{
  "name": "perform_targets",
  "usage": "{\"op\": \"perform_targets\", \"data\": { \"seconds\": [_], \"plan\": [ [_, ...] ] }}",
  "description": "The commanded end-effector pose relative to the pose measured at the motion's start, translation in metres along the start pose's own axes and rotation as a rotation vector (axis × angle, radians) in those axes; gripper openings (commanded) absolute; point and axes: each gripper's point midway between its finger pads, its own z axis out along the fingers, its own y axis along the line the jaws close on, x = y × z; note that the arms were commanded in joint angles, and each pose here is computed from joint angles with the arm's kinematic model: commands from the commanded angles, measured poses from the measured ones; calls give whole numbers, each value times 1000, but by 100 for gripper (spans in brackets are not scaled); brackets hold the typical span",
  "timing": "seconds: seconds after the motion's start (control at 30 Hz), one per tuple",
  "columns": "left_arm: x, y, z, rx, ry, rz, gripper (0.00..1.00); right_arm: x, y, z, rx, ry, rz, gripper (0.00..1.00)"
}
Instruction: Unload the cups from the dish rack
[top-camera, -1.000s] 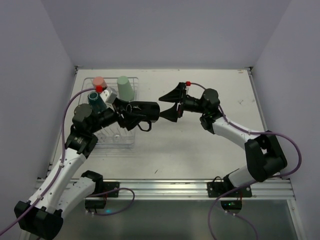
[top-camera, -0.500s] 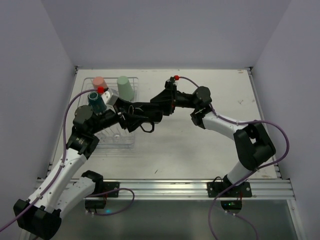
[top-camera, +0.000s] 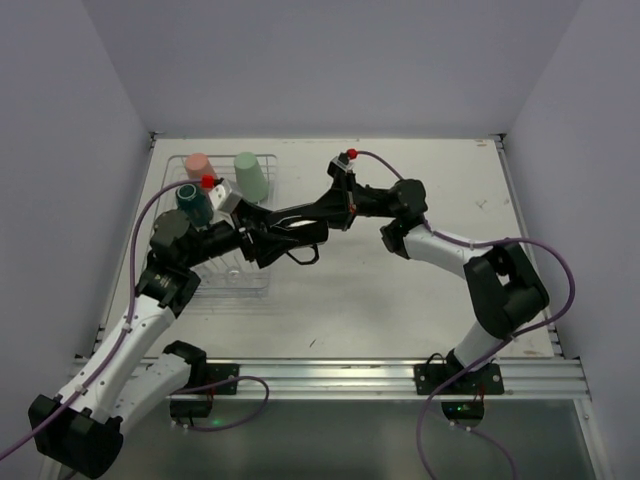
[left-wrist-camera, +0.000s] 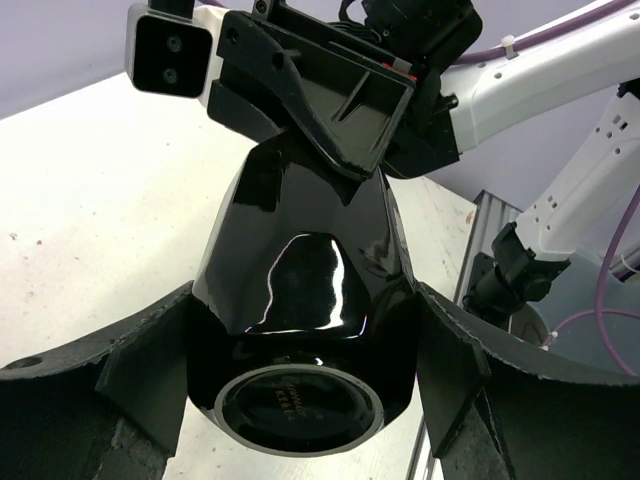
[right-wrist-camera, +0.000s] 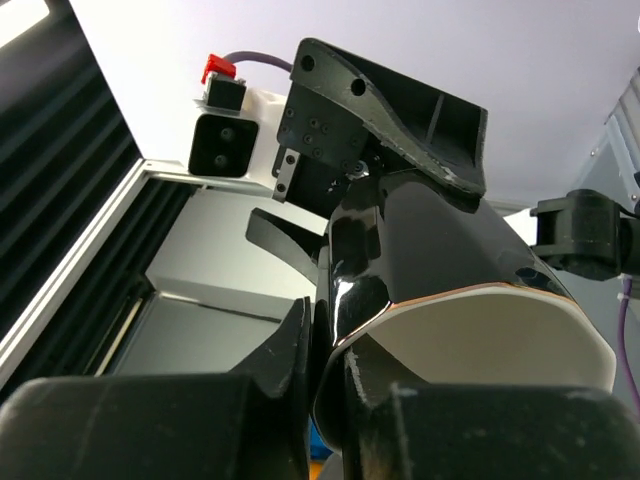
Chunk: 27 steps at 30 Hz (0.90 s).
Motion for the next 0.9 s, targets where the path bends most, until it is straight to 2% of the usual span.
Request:
{"op": "perform_targets", "data": {
  "seconds": [0.0,0.1,0.13,0.17,0.2,0.23,0.27,0.3,0.5,0.63,0.67,0.7,0.73,0.8,0.83,0.87],
  "plan": [
    [-31,-27,-2,102,-81,81,0,9,13,-3,-43,36,25,0],
    [-29,-26,-1,109,-72,77,0,10,13,-5,-57,42,27,0],
    [-28,-27,0,116,-66,76,6,10,11,-6,-60,40,34,0],
    [-27,-27,1,124,-61,75,17,12,11,-7,-74,46,21,0],
    [-26,-29,1,138,-55,76,50,12,11,-8,-82,43,36,0],
    [-25,-29,1,142,-55,77,73,13,10,-9,-86,44,39,0],
    [-27,-30,1,143,-60,84,89,13,10,-9,-93,47,32,0],
    [-28,-30,0,137,-64,85,100,13,6,-10,-88,44,36,0],
    [-53,-11,-10,-56,-159,106,100,3,-11,-25,-58,-19,14,0],
    [-74,30,-20,-334,-198,57,100,-12,-18,-47,-21,-95,-37,0],
    [-60,47,-25,-428,-150,1,100,-17,-24,-52,9,-118,-53,0],
    [-64,72,-37,-589,-175,-21,100,-19,-29,-58,31,-138,-61,0],
    [-55,86,-45,-689,-127,-64,100,-27,-28,-70,66,-186,-39,0],
    [-53,109,-62,-858,-116,-94,100,-35,-36,-84,124,-234,-109,0],
    [-45,117,-62,-890,-85,-106,100,-42,-39,-98,178,-292,-55,0],
    [-41,120,-64,-914,-63,-116,100,-48,-47,-107,232,-319,-132,0]
  ]
}}
